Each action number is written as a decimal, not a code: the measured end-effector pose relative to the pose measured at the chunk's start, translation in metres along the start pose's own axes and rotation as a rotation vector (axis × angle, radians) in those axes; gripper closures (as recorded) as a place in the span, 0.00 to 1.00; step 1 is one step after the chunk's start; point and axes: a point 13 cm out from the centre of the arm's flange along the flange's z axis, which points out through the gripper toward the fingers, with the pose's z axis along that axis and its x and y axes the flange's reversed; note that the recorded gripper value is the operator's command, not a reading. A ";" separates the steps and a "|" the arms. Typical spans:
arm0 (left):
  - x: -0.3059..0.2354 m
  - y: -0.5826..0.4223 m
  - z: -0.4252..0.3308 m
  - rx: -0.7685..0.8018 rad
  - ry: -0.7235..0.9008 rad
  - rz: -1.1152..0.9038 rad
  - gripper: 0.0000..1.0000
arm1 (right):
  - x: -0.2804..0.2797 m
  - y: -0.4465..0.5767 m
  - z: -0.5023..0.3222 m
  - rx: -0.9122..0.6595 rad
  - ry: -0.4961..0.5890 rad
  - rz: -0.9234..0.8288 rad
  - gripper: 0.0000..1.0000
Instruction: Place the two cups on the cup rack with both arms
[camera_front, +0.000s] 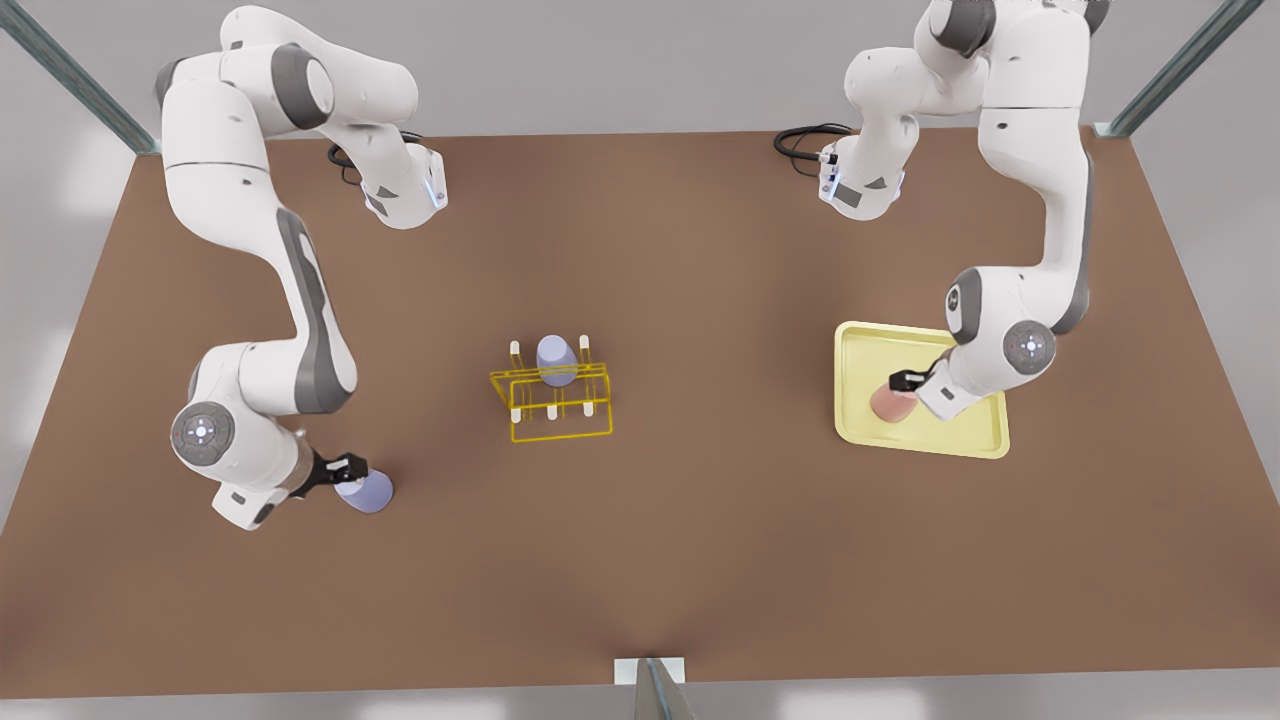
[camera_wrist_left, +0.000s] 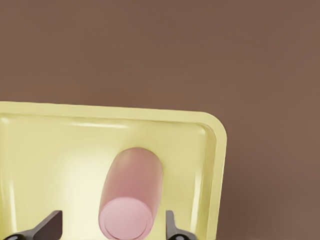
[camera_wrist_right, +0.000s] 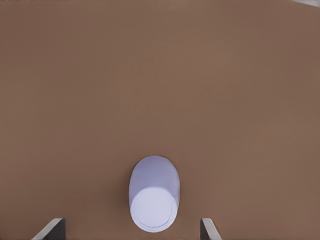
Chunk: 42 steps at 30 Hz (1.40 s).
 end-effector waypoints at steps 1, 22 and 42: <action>0.000 0.000 0.007 -0.001 0.005 0.001 0.00 | -0.001 0.000 0.006 -0.003 -0.003 0.008 0.00; 0.010 -0.001 0.075 -0.012 -0.014 0.009 0.00 | 0.036 -0.011 0.114 -0.023 0.012 0.133 0.00; 0.009 -0.013 0.054 -0.019 -0.033 0.014 0.28 | 0.036 -0.005 0.152 -0.031 0.030 0.196 0.00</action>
